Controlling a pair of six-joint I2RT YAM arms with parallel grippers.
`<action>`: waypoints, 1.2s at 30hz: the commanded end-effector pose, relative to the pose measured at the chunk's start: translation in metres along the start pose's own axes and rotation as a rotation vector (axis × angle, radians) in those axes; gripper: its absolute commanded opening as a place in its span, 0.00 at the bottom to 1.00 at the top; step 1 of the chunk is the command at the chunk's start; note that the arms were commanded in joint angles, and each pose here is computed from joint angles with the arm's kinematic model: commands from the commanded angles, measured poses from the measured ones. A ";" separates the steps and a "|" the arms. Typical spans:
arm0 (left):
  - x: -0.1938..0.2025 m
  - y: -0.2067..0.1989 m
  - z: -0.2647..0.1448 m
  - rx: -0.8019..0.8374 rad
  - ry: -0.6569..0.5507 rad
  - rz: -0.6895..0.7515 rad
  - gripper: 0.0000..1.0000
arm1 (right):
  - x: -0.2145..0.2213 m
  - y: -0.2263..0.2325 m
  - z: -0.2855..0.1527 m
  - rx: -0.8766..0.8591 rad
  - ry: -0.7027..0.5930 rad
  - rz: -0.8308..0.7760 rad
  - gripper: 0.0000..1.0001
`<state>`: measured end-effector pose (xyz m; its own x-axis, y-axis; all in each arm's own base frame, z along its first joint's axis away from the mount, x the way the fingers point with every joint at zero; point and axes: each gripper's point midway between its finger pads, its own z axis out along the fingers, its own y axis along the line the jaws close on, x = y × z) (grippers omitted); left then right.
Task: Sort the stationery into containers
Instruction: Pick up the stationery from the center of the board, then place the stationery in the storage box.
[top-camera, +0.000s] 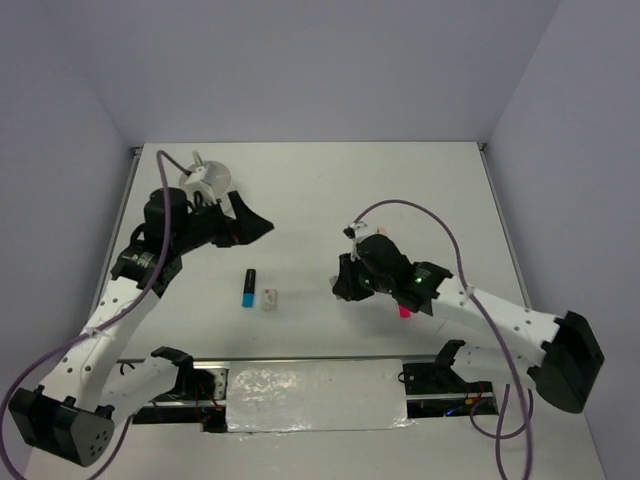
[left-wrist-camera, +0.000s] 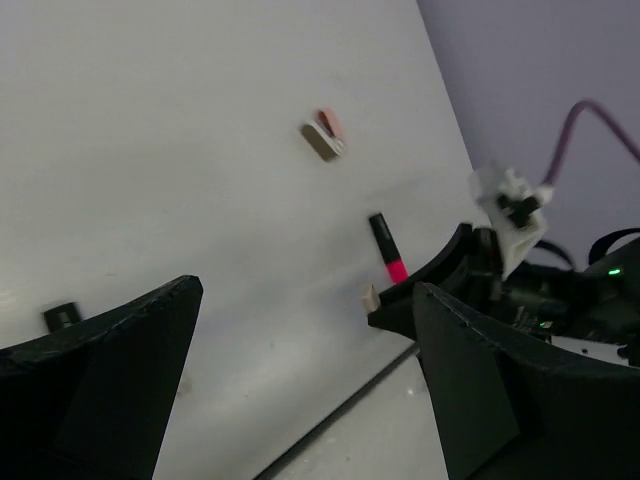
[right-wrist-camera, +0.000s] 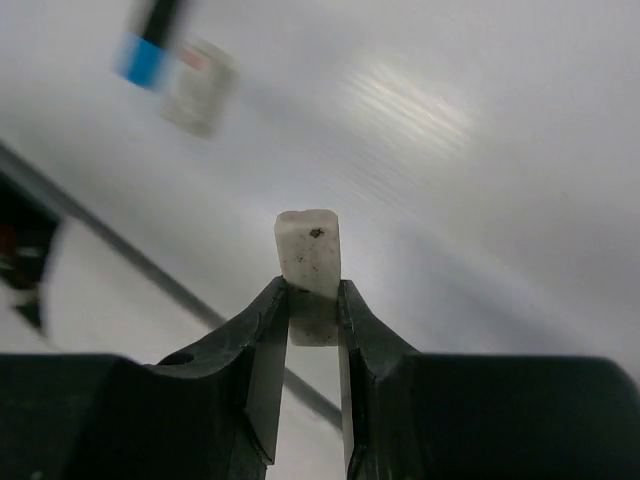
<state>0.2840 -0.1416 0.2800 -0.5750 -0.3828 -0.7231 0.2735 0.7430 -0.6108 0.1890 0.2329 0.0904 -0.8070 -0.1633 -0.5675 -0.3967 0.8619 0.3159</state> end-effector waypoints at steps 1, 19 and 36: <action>0.011 -0.058 0.013 0.171 0.011 0.005 0.99 | -0.085 0.079 -0.060 -0.299 -0.342 0.029 0.09; 0.070 -0.134 0.032 0.283 0.133 0.020 0.75 | -0.118 0.115 -0.133 -0.240 -0.605 -0.024 0.08; 0.066 -0.146 0.024 0.321 0.126 0.028 0.65 | -0.119 0.120 -0.110 -0.194 -0.558 -0.046 0.09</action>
<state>0.2264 -0.2863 0.2756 -0.6999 -0.2378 -0.6735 0.4504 0.5850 -0.6745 0.1859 0.2995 0.2536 -0.4950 0.0650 -0.8665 -0.5338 0.7640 0.3623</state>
